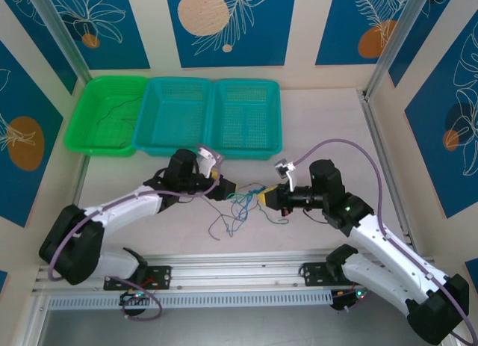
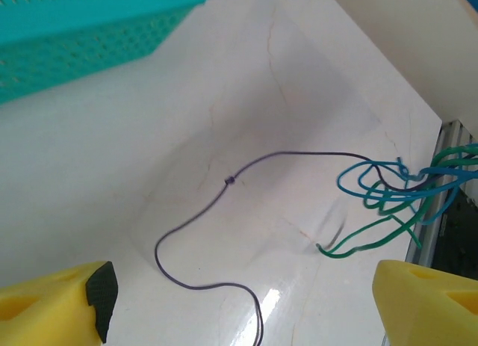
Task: Untangle the cables
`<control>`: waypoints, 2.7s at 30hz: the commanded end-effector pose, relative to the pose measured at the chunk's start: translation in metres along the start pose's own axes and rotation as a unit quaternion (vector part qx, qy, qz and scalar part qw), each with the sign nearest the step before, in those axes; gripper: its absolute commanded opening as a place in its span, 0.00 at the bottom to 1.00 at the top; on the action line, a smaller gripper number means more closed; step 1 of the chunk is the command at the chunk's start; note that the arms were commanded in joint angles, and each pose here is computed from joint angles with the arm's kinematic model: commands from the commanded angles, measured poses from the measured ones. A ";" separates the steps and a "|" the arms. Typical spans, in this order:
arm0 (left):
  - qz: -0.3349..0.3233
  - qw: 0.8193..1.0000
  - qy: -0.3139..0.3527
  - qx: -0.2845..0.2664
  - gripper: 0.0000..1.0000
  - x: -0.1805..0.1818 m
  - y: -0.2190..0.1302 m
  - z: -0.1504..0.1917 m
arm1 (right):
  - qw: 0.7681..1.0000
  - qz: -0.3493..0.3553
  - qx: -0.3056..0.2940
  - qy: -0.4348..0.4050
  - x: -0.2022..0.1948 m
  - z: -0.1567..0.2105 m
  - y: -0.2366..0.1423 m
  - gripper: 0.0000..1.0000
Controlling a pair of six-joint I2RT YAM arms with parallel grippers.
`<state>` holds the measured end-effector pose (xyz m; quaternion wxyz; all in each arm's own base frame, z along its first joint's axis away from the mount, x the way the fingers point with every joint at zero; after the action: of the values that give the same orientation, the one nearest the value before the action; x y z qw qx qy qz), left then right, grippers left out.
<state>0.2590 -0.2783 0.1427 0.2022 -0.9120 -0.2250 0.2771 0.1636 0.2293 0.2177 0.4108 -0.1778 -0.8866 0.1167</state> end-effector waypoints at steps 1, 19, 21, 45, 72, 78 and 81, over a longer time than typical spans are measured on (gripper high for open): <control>0.058 0.998 0.030 0.003 0.91 -0.013 0.012 0.005 | 0.999 -0.017 0.001 0.027 -0.006 0.014 0.007 0.00; 0.038 0.977 0.198 0.070 0.90 0.000 0.103 0.026 | 0.999 -0.037 -0.004 0.015 0.004 0.022 -0.002 0.00; 0.021 0.977 0.193 0.090 0.65 0.007 0.110 0.032 | 0.999 -0.036 -0.005 0.015 0.004 0.021 -0.003 0.00; -0.088 0.943 0.291 -0.137 0.00 -0.047 -0.022 -0.107 | 0.988 0.132 -0.049 0.068 -0.040 0.031 -0.008 0.53; -0.039 0.951 0.274 -0.135 0.00 -0.060 -0.043 -0.059 | 0.904 0.135 0.072 0.398 -0.109 -0.039 0.101 0.73; -0.036 0.948 0.284 -0.137 0.00 -0.065 -0.050 -0.058 | 0.895 0.164 0.086 0.406 -0.125 -0.030 0.120 0.67; -0.041 0.948 0.285 -0.138 0.00 -0.064 -0.055 -0.055 | 0.888 0.173 0.076 0.418 -0.132 -0.030 0.119 0.31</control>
<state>0.2353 -0.2842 0.2401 0.1400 -0.9599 -0.2406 -0.0329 0.2863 0.2872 0.1030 0.7195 -0.3174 -0.5920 0.1767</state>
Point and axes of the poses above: each hand's point on the last joint's axis, 136 mm out from that joint toward the fingers, its own y axis out along the fingers, its own x axis along the line the jaws close on, z = x × y, the point moved 1 cm from there along -y, back along the fingers, and after that the axes turned 6 degrees about y, right-handed, at the moved point
